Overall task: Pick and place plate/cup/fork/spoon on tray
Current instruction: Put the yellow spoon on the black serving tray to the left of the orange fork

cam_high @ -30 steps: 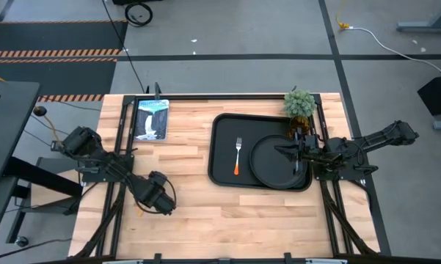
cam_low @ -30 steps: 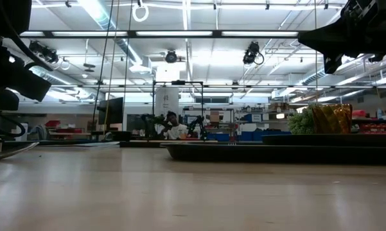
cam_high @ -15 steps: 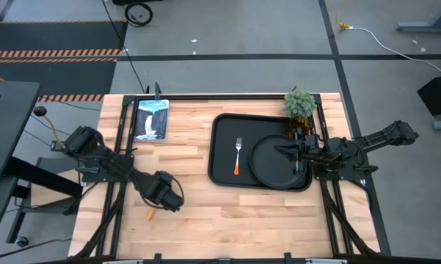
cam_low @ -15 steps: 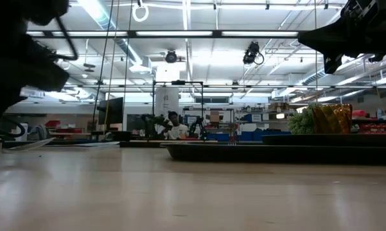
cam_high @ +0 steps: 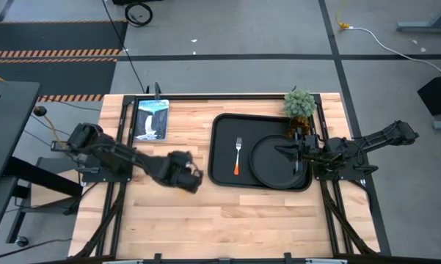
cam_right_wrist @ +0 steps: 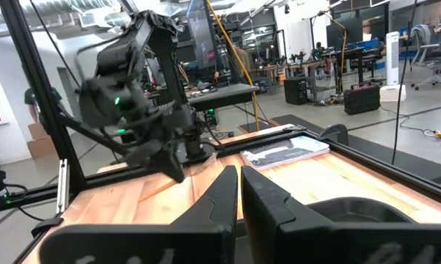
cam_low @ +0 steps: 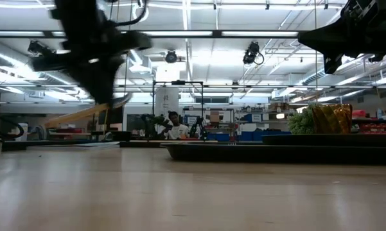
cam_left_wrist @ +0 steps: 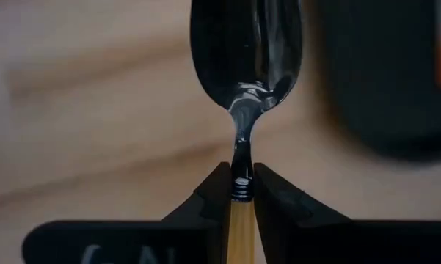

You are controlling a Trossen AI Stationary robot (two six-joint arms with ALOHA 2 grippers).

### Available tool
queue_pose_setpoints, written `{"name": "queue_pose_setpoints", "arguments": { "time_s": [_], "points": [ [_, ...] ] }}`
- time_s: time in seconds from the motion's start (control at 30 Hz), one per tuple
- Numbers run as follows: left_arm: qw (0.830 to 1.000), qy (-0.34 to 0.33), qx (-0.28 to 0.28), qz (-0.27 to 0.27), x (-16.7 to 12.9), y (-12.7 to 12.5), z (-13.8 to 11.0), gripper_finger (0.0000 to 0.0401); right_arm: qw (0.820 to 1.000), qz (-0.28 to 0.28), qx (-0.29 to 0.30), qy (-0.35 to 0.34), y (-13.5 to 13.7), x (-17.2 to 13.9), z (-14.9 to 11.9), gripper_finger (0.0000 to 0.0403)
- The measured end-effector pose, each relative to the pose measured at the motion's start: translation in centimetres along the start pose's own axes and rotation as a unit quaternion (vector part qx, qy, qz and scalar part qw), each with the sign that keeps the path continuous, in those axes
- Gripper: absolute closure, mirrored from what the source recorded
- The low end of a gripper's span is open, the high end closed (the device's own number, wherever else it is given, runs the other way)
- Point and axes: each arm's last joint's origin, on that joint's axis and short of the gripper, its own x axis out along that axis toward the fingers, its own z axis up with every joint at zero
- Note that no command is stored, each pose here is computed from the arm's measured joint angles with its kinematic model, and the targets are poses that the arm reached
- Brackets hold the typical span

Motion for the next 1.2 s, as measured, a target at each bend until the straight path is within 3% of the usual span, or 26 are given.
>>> {"name": "queue_pose_setpoints", "arguments": {
  "time_s": [0.27, 0.47, 0.67, 0.87, 1.0, 1.2],
  "points": [
    [0.982, -0.111, -0.028, -0.152, 0.4, -4.3, 4.8, 0.0349, 1.000, 0.000, 0.000, 0.000, 0.0, 0.0, 0.0, 0.0376],
    [0.964, -0.139, -0.068, -0.216, 2.5, -6.2, 8.3, 0.0349, 1.000, 0.000, 0.000, 0.000, 0.0, 0.0, 0.0, 0.0376],
    [0.955, -0.122, -0.076, -0.261, 5.0, -7.4, 11.0, 0.0349, 1.000, 0.001, 0.002, -0.003, 0.0, 0.0, 0.1, 0.0376],
    [0.966, -0.093, -0.043, -0.239, 6.5, -8.9, 12.5, 0.0349, 1.000, 0.001, 0.002, -0.003, 0.0, 0.0, 0.1, 0.0376],
    [0.981, -0.053, -0.022, -0.183, 8.3, -9.1, 12.2, 0.0349, 1.000, 0.001, 0.002, -0.003, 0.0, 0.0, 0.1, 0.0376],
    [0.986, -0.029, -0.017, -0.163, 10.1, -9.3, 11.9, 0.0349, 1.000, 0.001, 0.002, -0.004, 0.0, 0.0, 0.1, 0.0376]
  ]
}}
